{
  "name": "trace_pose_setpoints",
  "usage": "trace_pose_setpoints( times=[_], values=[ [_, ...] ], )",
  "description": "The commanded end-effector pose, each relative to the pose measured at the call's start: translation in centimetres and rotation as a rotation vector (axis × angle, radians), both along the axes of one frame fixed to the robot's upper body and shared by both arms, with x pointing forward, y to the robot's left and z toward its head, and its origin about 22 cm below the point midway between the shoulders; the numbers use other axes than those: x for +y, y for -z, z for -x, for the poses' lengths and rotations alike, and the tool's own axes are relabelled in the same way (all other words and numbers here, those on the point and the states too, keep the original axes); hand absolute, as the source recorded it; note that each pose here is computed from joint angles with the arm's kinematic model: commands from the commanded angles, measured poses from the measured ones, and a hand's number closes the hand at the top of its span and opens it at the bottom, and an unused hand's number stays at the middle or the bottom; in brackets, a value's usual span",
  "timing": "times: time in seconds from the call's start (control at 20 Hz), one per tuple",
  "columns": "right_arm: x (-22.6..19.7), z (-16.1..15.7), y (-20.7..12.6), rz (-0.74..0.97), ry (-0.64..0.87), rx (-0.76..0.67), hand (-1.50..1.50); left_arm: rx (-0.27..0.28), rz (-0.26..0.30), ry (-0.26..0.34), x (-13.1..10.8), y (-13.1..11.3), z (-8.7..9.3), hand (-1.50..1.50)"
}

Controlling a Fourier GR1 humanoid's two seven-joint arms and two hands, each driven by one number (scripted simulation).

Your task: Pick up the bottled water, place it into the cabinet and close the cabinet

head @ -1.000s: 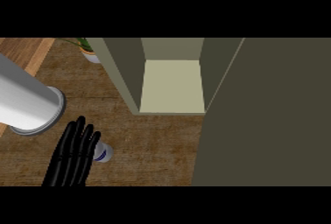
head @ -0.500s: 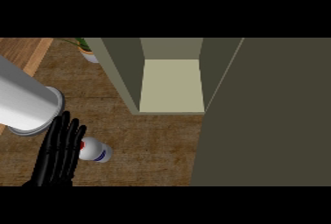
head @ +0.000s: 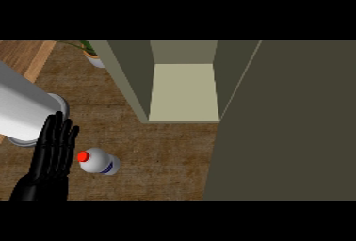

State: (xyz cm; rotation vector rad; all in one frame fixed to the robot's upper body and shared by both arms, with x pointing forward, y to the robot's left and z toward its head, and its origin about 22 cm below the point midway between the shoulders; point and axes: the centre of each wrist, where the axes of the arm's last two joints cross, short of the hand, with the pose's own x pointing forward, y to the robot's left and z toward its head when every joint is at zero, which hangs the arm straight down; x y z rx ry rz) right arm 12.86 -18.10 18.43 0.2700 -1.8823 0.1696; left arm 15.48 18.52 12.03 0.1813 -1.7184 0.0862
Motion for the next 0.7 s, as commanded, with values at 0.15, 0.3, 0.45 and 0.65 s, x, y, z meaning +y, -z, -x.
trace_pose_setpoints(
  times=[0.15,0.3,0.45,0.65],
  values=[
    [-0.9,3.4,-1.7,0.001,0.018,-0.073,-1.5,0.042,-0.041,-0.062,3.8,3.4,-1.8,-1.5],
    [-1.5,3.3,-1.9,0.011,0.017,-0.082,-1.5,0.064,-0.029,-0.052,5.3,4.7,-2.6,-1.5],
    [-0.9,4.6,-2.2,-0.015,0.011,-0.066,-1.5,0.088,-0.045,-0.052,5.1,7.5,-3.0,-1.5],
    [-1.0,2.9,-1.6,0.017,0.019,-0.07,-1.5,0.089,-0.035,-0.033,5.8,11.6,-2.1,-1.5]
  ],
)
